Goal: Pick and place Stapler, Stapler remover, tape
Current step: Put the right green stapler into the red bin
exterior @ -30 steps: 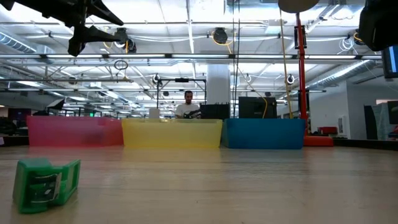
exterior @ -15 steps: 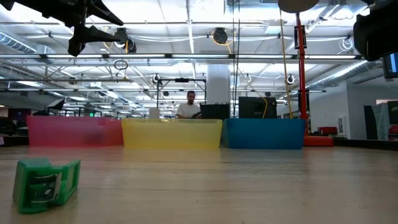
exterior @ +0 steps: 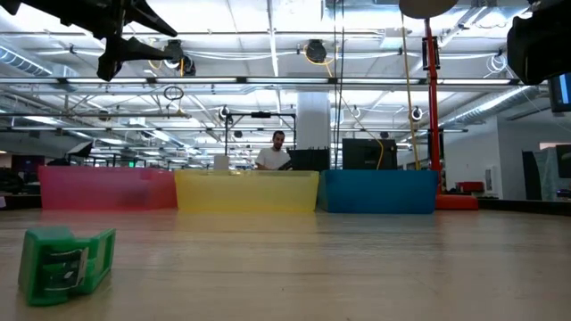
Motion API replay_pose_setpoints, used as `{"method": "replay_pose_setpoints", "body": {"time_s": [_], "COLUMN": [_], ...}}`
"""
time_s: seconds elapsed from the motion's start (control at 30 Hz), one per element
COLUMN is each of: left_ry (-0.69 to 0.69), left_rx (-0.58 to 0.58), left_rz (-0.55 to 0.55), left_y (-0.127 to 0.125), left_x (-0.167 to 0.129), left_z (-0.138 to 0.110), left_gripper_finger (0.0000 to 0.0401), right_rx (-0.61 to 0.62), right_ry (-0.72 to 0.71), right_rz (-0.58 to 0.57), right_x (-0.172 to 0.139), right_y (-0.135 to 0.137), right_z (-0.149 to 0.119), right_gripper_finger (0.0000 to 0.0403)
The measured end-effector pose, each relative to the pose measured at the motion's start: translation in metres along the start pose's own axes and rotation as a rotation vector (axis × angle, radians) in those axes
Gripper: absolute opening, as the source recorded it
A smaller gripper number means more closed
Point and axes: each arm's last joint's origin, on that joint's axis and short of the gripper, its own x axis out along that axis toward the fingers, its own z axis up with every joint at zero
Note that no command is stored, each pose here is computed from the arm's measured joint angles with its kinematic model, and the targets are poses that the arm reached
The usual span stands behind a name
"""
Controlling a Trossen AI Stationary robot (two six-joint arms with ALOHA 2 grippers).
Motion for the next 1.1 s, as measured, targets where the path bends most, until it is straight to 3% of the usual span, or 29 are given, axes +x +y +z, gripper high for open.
{"method": "replay_pose_setpoints", "body": {"time_s": [0.43,0.73,0.9,1.1], "left_ry": [0.000,-0.021,-0.032,-0.049], "left_rx": [-0.012,-0.034,-0.032,-0.026], "left_rz": [0.001,0.020,0.034,0.051], "left_y": [0.000,0.001,0.001,0.002], "left_x": [0.000,0.000,0.000,0.000], "left_z": [0.000,0.001,0.001,0.001], "left_gripper_finger": [0.0184,0.0184,0.0184,0.0184], "right_rx": [0.035,0.022,0.034,0.017], "right_ry": [0.008,0.021,0.115,0.120], "right_rz": [-0.045,-0.007,-0.178,-0.168], "right_x": [0.001,0.000,0.016,0.023], "right_y": [-0.003,0.024,0.013,0.015], "right_z": [-0.006,-0.010,-0.012,-0.010], "right_gripper_finger": [0.0133,0.0136,0.0135,0.0137]}}
